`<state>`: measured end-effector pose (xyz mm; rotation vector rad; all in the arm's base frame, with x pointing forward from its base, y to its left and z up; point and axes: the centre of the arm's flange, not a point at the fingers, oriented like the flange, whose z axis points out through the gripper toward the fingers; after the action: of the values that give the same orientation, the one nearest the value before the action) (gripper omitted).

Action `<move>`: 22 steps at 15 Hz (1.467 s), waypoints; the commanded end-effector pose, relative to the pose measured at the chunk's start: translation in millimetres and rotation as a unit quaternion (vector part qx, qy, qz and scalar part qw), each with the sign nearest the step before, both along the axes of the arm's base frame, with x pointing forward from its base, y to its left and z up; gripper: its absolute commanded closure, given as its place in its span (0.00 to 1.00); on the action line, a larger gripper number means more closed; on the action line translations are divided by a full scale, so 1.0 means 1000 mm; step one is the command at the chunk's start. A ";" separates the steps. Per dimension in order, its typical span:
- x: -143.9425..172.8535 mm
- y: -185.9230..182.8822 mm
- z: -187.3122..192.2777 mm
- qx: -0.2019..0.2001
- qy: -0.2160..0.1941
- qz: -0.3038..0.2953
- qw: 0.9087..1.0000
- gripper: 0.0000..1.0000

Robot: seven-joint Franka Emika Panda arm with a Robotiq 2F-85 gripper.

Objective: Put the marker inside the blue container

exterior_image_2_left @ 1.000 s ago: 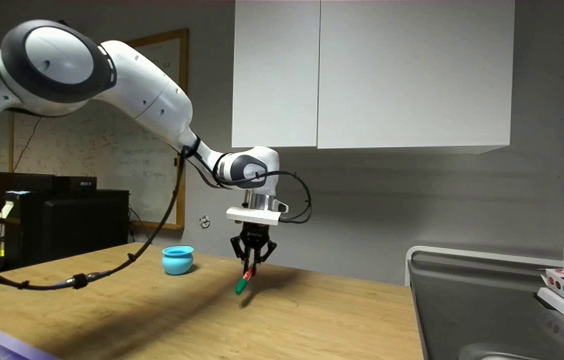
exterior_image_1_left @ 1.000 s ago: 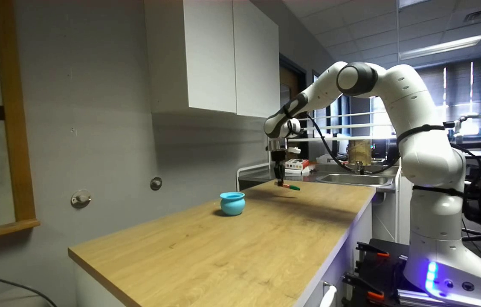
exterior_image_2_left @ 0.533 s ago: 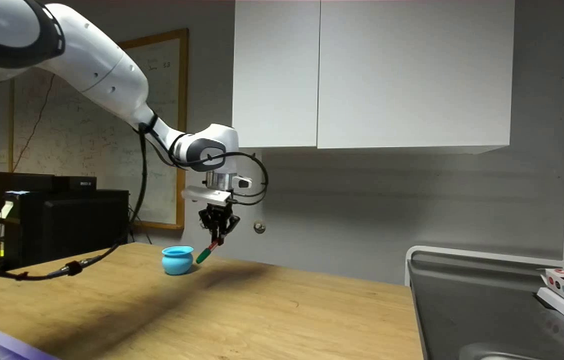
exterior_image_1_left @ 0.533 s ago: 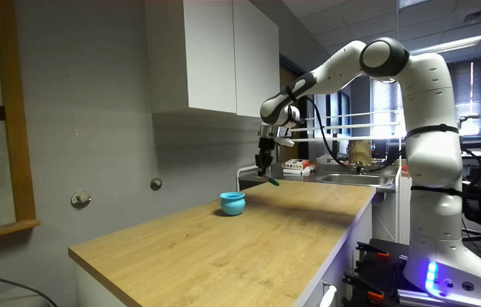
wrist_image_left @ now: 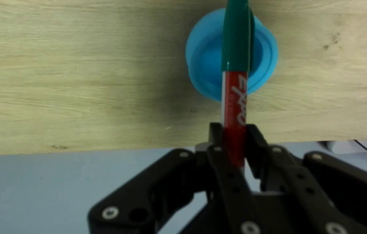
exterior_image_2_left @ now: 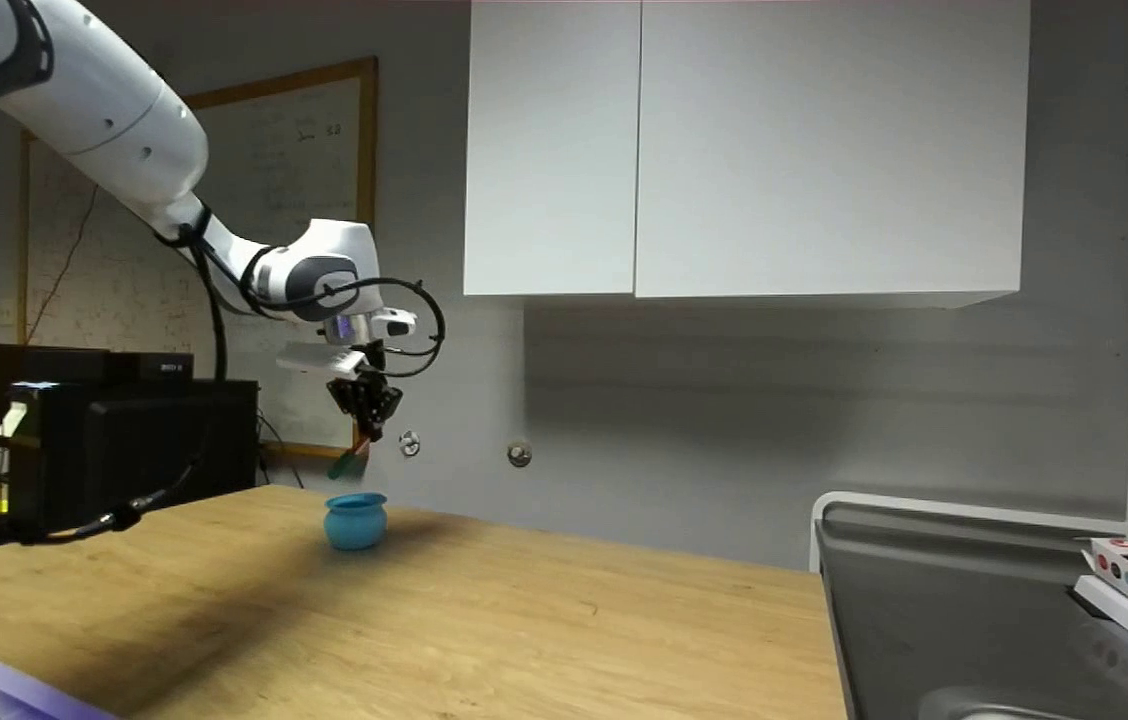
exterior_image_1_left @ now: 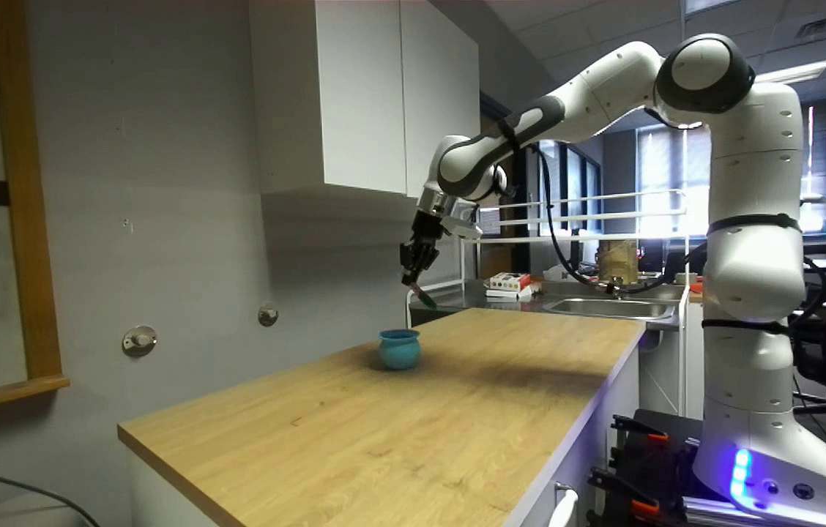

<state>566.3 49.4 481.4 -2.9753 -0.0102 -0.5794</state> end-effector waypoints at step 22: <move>0.076 0.041 -0.037 -0.036 -0.109 -0.103 0.988 0.88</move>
<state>621.6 82.9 449.6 -2.9900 0.2225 -0.9152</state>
